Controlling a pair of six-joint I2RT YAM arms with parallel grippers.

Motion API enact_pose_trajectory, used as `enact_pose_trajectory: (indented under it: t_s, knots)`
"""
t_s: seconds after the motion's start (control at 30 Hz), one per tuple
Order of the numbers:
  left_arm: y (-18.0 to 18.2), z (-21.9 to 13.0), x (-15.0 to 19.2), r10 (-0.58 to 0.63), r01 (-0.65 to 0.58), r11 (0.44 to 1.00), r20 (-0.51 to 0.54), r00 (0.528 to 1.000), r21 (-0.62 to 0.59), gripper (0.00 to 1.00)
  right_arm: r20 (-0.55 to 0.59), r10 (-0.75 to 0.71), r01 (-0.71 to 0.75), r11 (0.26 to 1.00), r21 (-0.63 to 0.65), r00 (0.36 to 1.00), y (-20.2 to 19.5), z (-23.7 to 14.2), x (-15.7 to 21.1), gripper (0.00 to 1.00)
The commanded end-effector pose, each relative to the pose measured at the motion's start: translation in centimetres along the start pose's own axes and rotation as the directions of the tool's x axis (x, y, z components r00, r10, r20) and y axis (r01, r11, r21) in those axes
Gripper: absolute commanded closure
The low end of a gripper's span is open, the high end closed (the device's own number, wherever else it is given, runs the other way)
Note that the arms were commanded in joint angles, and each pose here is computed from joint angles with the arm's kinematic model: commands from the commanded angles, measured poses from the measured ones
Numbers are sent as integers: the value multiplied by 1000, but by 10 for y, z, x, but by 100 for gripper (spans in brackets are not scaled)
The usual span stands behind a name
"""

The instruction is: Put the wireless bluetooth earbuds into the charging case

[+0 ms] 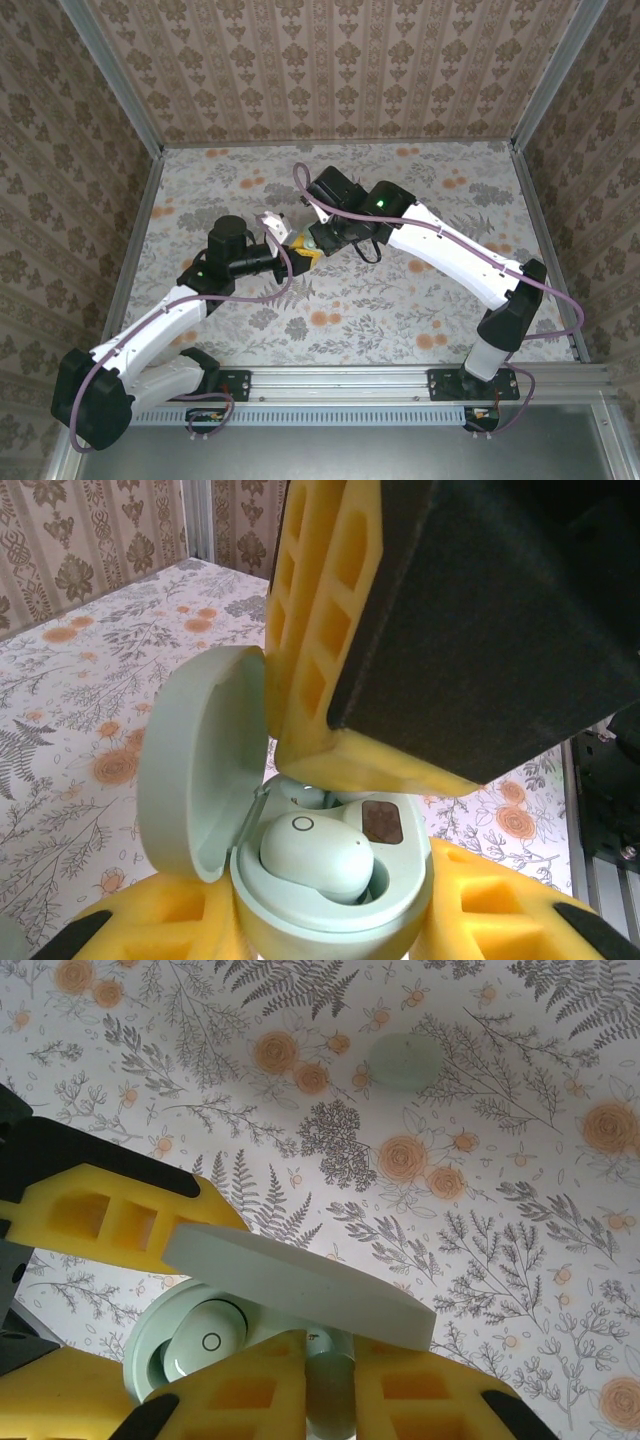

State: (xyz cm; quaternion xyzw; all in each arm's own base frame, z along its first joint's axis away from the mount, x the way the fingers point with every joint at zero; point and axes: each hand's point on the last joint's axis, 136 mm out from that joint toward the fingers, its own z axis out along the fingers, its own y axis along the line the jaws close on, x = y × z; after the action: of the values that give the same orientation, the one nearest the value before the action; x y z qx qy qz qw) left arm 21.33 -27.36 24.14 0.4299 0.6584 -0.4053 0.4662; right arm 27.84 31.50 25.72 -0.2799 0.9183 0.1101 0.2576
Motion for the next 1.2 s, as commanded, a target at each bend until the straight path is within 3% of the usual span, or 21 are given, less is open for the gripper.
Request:
enact_pose_trajectory:
  t_s: [0.0, 0.27, 0.67, 1.17]
  knots:
    - [-6, -2, -29, 50, -53, 998, 77, 996, 27, 97, -30, -5, 3, 997, -78, 1000, 22, 2, 4, 85]
    - [-6, -1, -30, 51, -53, 998, 78, 996, 31, 97, -49, -7, 2, 996, -88, 999, 23, -3, 8, 80]
    - [-6, -1, -29, 49, -51, 998, 79, 996, 32, 97, -42, 123, -129, 973, -190, 991, 21, -10, 1, 75]
    - [-7, -2, -28, 49, -52, 998, 79, 996, 33, 97, -67, 244, -253, 941, -226, 967, 5, -5, 6, 74]
